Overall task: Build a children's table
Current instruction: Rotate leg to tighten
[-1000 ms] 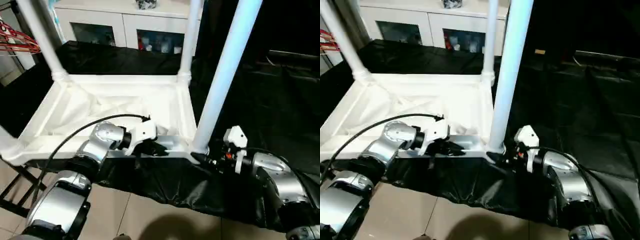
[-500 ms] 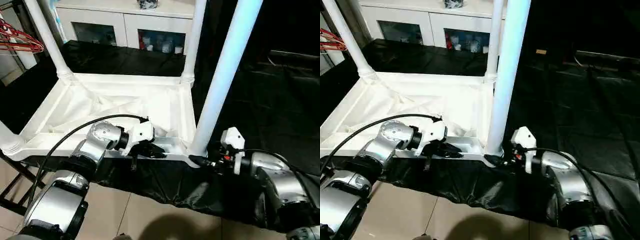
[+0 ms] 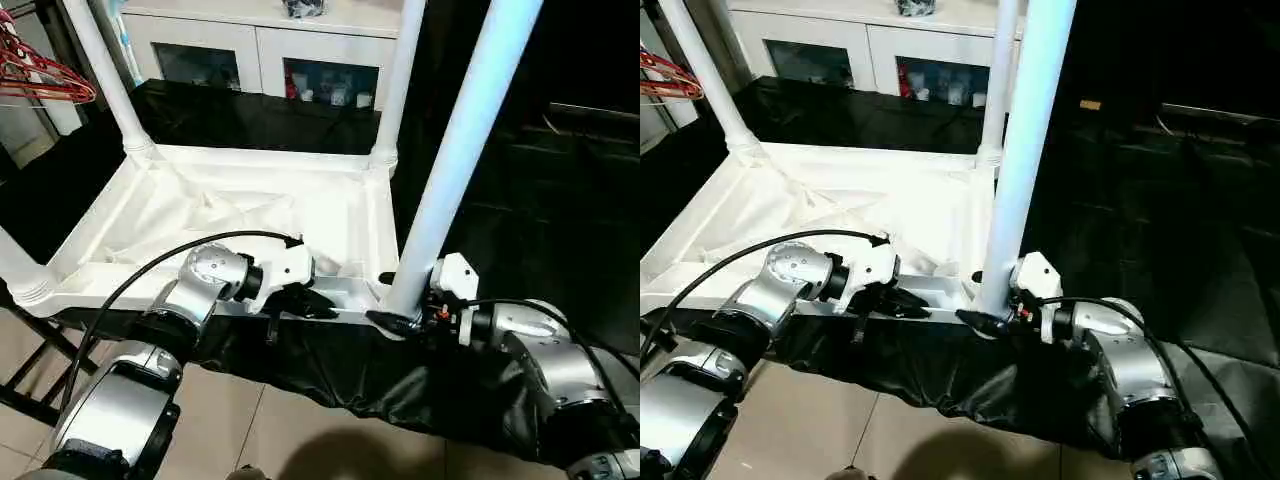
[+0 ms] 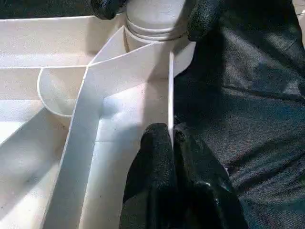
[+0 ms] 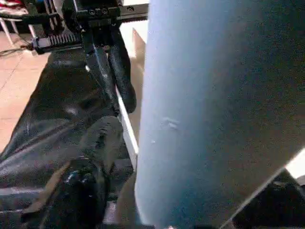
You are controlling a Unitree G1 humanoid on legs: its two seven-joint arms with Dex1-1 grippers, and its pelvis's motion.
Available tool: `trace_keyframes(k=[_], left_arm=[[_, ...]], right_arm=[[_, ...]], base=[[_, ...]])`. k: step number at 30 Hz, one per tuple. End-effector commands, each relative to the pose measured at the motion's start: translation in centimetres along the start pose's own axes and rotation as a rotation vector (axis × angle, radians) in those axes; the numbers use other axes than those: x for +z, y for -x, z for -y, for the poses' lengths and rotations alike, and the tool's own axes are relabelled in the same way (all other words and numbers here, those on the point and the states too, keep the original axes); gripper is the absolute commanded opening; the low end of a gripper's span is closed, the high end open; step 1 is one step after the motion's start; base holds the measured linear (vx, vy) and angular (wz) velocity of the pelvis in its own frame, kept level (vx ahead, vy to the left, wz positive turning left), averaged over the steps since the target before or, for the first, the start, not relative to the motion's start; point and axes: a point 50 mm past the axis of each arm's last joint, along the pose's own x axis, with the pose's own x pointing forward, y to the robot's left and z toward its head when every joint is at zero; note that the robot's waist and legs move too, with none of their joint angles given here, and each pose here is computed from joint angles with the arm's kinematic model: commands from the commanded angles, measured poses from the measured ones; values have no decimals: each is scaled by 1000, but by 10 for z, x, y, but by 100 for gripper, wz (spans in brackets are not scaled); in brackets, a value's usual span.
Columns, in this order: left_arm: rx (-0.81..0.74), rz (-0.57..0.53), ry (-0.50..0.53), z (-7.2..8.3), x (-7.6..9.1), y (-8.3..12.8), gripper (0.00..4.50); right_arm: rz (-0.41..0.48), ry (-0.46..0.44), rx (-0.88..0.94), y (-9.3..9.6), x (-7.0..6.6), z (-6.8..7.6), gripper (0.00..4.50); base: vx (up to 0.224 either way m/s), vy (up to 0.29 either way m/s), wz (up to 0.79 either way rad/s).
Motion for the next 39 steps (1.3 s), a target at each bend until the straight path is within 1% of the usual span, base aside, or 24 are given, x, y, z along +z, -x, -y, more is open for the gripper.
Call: trace_keyframes(k=[1, 6, 7, 8, 10, 18, 20, 25, 26, 27, 29, 30, 31, 32, 34, 35, 39], left_arm=[[17, 24, -44, -5, 11, -1, 0], [4, 20, -39, -4, 10, 0, 0], [3, 20, -38, -4, 10, 0, 0], [3, 19, -38, -4, 10, 0, 0], [2, 17, -38, -4, 10, 0, 0], [8, 16, -34, -4, 10, -1, 0], [39, 25, -24, -5, 10, -3, 0], [88, 23, -10, -9, 11, -5, 0], [129, 21, -1, -12, 12, -7, 0], [193, 22, 11, -16, 15, -12, 0], [230, 30, 22, -19, 19, -18, 0], [263, 34, 31, -21, 23, -25, 0], [263, 34, 31, -21, 23, -25, 0], [287, 38, 38, -22, 27, -32, 0], [301, 43, 44, -23, 30, -36, 0], [342, 56, 59, -26, 38, -45, 0], [408, 72, 75, -30, 50, -58, 0]], right_arm=[[-19, -13, 73, -8, -4, -8, 284], [-26, -27, 82, -6, -5, -7, 242], [-27, -28, 84, -6, -5, -7, 227], [-28, -27, 85, -6, -5, -7, 227], [-31, -29, 92, -6, -5, -7, 211], [-41, -59, 113, -8, -10, -12, 199], [-41, -84, 100, -10, -13, -14, 198], [-42, -113, 62, -12, -16, -14, 198], [-49, -141, 16, -15, -18, -12, 198], [-60, -174, -75, -22, -22, -8, 197], [-72, -188, -144, -28, -25, -6, 197], [-94, -216, -225, -36, -28, -2, 197], [-94, -216, -225, -36, -28, -2, 197], [-103, -248, -296, -43, -29, 1, 197], [-104, -269, -338, -48, -29, 3, 197], [-113, -328, -445, -60, -28, 8, 197], [-161, -424, -606, -75, -27, 16, 197]], base=[[0, 0, 0], [0, 0, 0], [0, 0, 0], [0, 0, 0], [0, 0, 0], [0, 0, 0], [0, 0, 0], [0, 0, 0], [0, 0, 0], [0, 0, 0], [0, 0, 0], [0, 0, 0], [0, 0, 0], [0, 0, 0], [0, 0, 0], [0, 0, 0], [0, 0, 0]])
